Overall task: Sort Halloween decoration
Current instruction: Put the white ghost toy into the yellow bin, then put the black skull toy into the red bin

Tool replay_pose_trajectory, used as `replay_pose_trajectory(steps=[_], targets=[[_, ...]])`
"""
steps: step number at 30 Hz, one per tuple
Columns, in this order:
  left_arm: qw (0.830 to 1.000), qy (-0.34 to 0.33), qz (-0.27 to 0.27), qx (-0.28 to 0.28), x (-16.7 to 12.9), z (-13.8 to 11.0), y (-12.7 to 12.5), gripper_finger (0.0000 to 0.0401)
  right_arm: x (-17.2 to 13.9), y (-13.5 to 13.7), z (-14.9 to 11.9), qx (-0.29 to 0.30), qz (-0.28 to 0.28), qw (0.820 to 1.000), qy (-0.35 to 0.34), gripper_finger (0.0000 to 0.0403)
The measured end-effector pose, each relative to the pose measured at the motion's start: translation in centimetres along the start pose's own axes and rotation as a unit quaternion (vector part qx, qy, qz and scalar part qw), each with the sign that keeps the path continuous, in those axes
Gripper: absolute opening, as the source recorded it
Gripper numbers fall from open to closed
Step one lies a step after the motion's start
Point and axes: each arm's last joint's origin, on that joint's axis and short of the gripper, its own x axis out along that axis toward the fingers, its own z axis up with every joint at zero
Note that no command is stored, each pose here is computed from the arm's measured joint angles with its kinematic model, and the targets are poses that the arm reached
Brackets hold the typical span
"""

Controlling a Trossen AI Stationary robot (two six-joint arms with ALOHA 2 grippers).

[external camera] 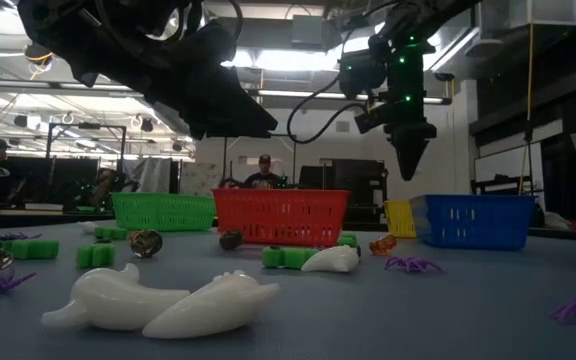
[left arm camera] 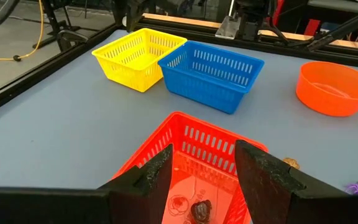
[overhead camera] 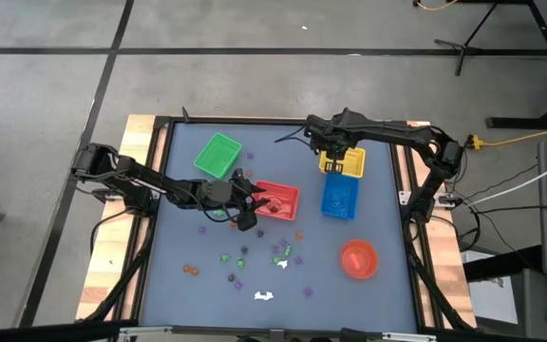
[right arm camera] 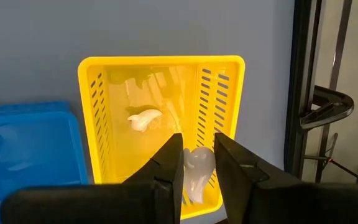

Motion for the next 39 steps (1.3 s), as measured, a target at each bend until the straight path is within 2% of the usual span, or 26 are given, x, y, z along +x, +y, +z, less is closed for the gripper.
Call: replay_pose_trajectory(steps=[6,14,17,21,25,28,32,39], targets=[[1.0,0.0,0.0,0.0,0.0,0.0,0.0,0.016,0.0,0.0,0.0,0.001,-0.001,1.0,0.0,0.0083],[1.0,0.001,-0.007,0.0,0.0,0.0,0.0,0.016,0.0,0.0,0.1,0.003,-0.005,1.0,-0.003,0.0176],[0.999,0.009,-0.042,0.0,0.0,-0.1,-0.3,0.016,0.0,-0.1,0.2,0.005,-0.01,1.0,-0.006,0.0203],[0.991,0.026,-0.131,0.005,-0.3,-0.2,-1.1,0.016,0.0,-0.1,0.2,0.005,-0.01,1.0,-0.007,0.0226],[0.976,0.05,-0.208,0.04,-0.9,-0.9,-2.7,0.016,0.0,-0.1,0.2,0.005,-0.006,1.0,-0.009,0.0236],[0.967,0.077,-0.233,0.067,-1.5,-1.7,-3.8,0.016,0.0,-0.1,0.2,0.005,-0.006,1.0,-0.009,0.0237],[0.958,0.115,-0.247,0.087,-2.3,-2.7,-4.9,0.016,0.0,-0.1,0.2,0.005,-0.004,1.0,-0.009,0.0237],[0.958,0.143,-0.219,0.116,-3.2,-3.8,-5.9,0.016,0.0,0.0,0.2,0.005,-0.002,1.0,-0.01,0.0237]])
